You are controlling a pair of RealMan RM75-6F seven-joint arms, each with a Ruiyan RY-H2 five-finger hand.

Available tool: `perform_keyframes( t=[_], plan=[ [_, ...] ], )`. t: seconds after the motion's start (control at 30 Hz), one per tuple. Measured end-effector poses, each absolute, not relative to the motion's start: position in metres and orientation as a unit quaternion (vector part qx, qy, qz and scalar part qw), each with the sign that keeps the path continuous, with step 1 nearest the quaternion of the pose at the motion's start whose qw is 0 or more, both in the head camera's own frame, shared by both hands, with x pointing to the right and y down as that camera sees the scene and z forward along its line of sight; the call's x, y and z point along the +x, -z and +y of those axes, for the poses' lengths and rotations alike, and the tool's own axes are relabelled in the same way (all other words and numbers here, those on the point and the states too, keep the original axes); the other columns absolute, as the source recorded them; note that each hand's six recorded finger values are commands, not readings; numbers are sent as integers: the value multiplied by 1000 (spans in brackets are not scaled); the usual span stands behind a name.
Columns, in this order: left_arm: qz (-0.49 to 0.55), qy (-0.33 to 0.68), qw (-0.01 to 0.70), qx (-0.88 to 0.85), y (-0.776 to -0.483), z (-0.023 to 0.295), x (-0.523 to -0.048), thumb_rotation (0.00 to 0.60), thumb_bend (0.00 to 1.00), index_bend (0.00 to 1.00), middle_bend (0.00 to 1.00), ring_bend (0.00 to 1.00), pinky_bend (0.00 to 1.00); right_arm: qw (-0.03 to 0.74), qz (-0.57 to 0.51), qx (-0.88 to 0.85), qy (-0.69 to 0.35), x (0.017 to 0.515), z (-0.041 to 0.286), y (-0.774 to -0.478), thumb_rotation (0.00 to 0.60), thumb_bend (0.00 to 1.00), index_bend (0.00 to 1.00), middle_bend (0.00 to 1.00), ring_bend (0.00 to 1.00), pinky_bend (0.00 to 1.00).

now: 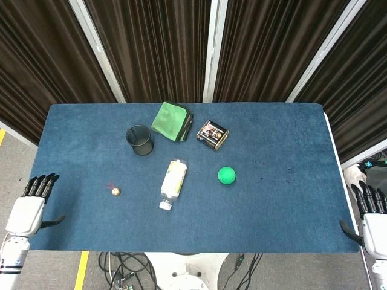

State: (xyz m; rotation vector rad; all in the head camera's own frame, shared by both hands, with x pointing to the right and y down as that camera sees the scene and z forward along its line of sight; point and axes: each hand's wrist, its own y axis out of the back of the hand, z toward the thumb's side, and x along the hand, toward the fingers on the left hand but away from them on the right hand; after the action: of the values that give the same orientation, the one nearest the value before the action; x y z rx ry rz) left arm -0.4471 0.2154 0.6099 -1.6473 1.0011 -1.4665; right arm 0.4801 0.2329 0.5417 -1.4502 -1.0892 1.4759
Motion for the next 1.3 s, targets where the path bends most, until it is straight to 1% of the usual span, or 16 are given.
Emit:
perform_keyframes(
  t=[0.37, 0.57, 0.73, 0.87, 1.03, 1.23, 1.3],
  plan=[
    [382, 565, 352, -641, -610, 215, -443, 600, 0, 22, 51, 11, 58, 390, -431, -570, -580, 482, 232, -540, 600, 167, 0, 0, 0, 0],
    [374, 552, 357, -654, -610, 209, -432, 600, 0, 24, 52, 11, 58, 388, -434, -571, -578, 481, 230, -539, 600, 167, 0, 0, 0, 0],
    [362, 533, 362, -674, -610, 200, -416, 600, 0, 99, 51, 10, 62, 389, -431, -573, -579, 480, 231, -540, 600, 167, 0, 0, 0, 0],
    [340, 521, 374, -688, -613, 190, -400, 600, 0, 101, 51, 11, 65, 388, -429, -573, -581, 481, 231, -540, 600, 167, 0, 0, 0, 0],
    [304, 506, 384, -710, -623, 176, -371, 600, 0, 114, 51, 11, 65, 387, -428, -575, -580, 480, 229, -542, 600, 167, 0, 0, 0, 0],
    [257, 497, 386, -733, -646, 156, -339, 600, 1, 166, 51, 11, 68, 389, -431, -573, -579, 481, 228, -539, 600, 167, 0, 0, 0, 0],
    [246, 499, 383, -737, -654, 152, -331, 600, 12, 193, 55, 11, 88, 389, -432, -571, -579, 482, 228, -537, 600, 167, 0, 0, 0, 0]
  ],
)
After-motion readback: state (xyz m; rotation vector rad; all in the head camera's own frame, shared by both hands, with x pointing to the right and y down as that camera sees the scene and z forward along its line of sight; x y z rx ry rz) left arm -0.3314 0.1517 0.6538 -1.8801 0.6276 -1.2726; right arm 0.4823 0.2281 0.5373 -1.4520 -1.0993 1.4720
